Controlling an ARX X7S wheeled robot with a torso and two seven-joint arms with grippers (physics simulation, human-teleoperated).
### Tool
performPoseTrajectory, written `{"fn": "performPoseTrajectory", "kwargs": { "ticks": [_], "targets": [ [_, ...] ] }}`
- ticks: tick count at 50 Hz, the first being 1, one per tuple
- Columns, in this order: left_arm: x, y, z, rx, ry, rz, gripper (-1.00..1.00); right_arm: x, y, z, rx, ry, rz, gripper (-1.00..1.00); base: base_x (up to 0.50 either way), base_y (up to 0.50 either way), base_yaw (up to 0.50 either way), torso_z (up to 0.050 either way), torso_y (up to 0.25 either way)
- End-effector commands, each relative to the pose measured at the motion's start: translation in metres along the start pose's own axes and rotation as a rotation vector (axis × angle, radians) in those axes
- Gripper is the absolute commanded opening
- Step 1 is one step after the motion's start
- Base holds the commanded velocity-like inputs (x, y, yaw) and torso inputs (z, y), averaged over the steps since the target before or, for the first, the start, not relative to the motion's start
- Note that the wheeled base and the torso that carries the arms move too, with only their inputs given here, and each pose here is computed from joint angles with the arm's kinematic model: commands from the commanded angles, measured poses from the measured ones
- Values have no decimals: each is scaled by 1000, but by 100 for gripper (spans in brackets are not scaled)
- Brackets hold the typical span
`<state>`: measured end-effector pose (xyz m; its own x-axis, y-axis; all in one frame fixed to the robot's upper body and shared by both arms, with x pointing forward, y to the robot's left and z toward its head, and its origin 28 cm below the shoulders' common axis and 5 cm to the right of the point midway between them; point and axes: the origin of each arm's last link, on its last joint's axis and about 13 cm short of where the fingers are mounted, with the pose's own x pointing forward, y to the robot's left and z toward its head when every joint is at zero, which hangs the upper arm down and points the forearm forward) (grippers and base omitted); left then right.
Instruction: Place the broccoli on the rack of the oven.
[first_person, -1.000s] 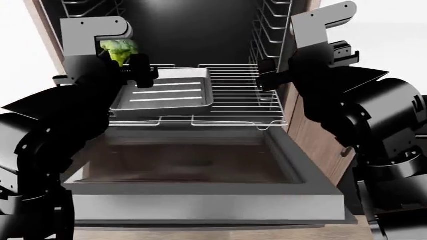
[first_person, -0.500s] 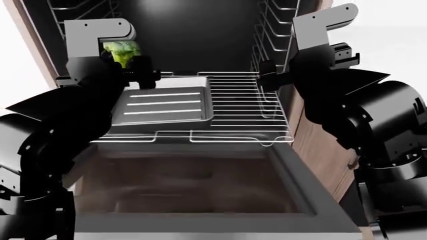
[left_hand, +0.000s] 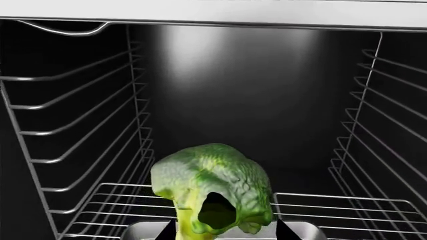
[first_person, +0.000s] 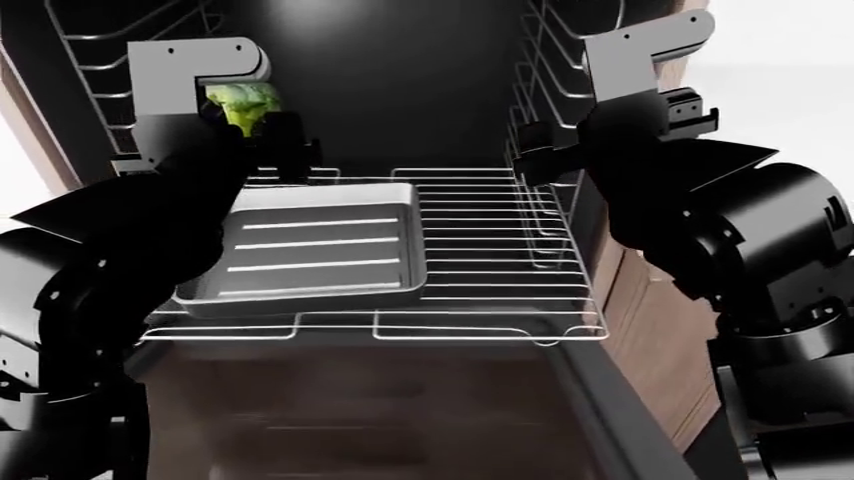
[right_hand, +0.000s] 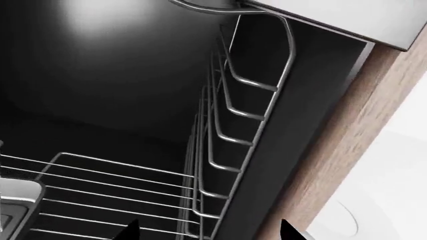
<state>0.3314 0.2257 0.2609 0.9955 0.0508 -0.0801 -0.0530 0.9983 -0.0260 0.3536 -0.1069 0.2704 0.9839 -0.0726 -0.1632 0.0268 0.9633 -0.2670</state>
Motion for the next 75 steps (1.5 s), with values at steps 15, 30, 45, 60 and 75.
{"fn": "performPoseTrajectory", "kwargs": {
  "ticks": [15, 30, 45, 60, 75],
  "targets": [
    [-1, 1, 1, -9, -6, 4, -100, 0, 0, 1, 4, -5, 5, 100, 125, 0, 0, 0, 1],
    [0, 0, -1, 0, 2, 1, -100, -1, 0, 1, 12, -7, -4, 100, 0, 0, 0, 0, 0],
    [9, -5, -15, 2, 58, -42, -100, -3, -2, -1, 14, -8, -8, 100, 0, 0, 0, 0, 1],
    [14, -7, -27, 12, 90, -49, -100, -5, -4, -3, 16, -9, -15, 100, 0, 0, 0, 0, 0],
    [19, -5, -37, 24, 125, -45, -100, -4, -4, -5, 19, -3, -16, 100, 0, 0, 0, 0, 1]
  ]
}}
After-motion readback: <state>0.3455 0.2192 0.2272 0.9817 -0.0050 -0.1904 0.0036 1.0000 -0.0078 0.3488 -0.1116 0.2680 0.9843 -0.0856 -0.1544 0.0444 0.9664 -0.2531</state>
